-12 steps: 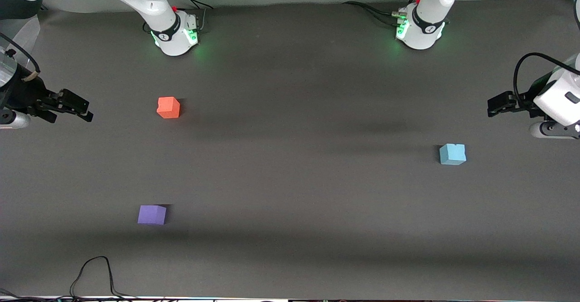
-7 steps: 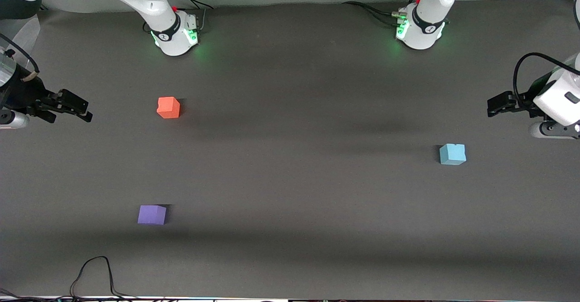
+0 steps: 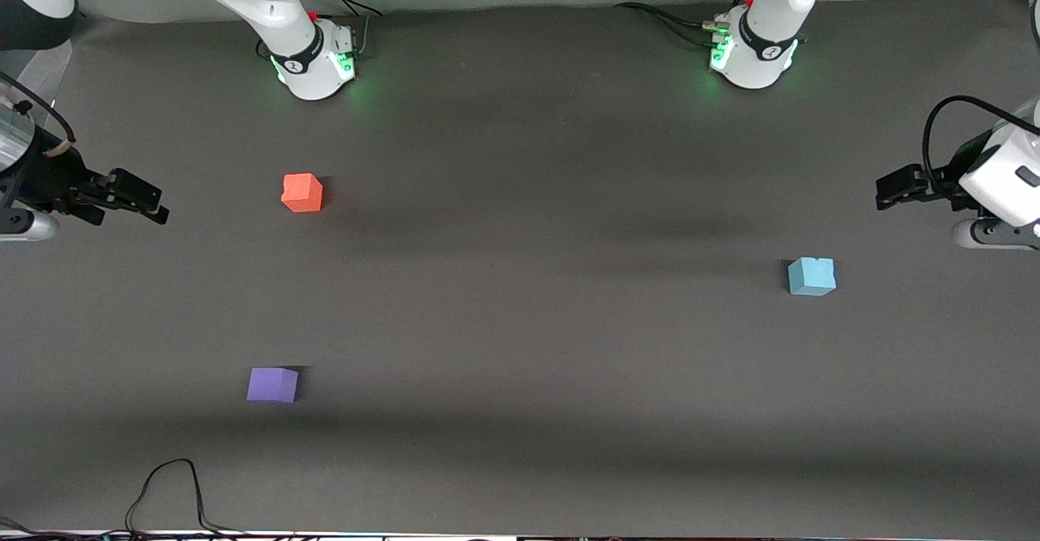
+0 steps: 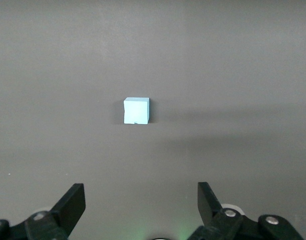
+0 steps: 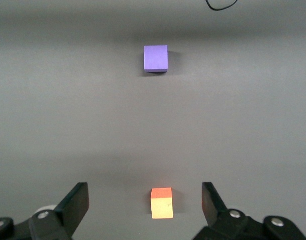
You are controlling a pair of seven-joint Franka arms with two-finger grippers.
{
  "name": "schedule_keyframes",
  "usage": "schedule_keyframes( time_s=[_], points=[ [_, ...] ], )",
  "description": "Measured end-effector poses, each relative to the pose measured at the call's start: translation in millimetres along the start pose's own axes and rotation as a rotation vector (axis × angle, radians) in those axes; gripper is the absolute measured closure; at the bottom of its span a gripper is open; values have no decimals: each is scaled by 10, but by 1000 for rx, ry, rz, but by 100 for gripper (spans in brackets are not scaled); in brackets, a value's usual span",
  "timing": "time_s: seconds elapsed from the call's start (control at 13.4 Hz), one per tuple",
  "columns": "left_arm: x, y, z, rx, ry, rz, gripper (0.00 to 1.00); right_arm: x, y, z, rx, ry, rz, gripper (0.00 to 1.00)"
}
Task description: Place blue block between orange and purple blocks
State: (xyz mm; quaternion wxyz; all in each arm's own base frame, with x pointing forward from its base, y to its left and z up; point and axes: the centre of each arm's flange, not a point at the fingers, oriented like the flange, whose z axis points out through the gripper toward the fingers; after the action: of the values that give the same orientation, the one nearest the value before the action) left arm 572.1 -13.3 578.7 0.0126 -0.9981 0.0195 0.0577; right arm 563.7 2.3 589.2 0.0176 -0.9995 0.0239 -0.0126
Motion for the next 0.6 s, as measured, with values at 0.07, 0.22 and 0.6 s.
schedule_keyframes(
  time_s=[0.07,0.22,0.6],
  points=[
    [-20,-69,-14,-1,2,6,0,26,-6,60,-1,-9,-1,0],
    [-134,-236,-23,-4,4,29,0,81,-19,153,-2,-15,-2,0],
    [-324,-336,114,-6,5,50,0,130,-64,222,-2,-11,-10,0]
  ],
)
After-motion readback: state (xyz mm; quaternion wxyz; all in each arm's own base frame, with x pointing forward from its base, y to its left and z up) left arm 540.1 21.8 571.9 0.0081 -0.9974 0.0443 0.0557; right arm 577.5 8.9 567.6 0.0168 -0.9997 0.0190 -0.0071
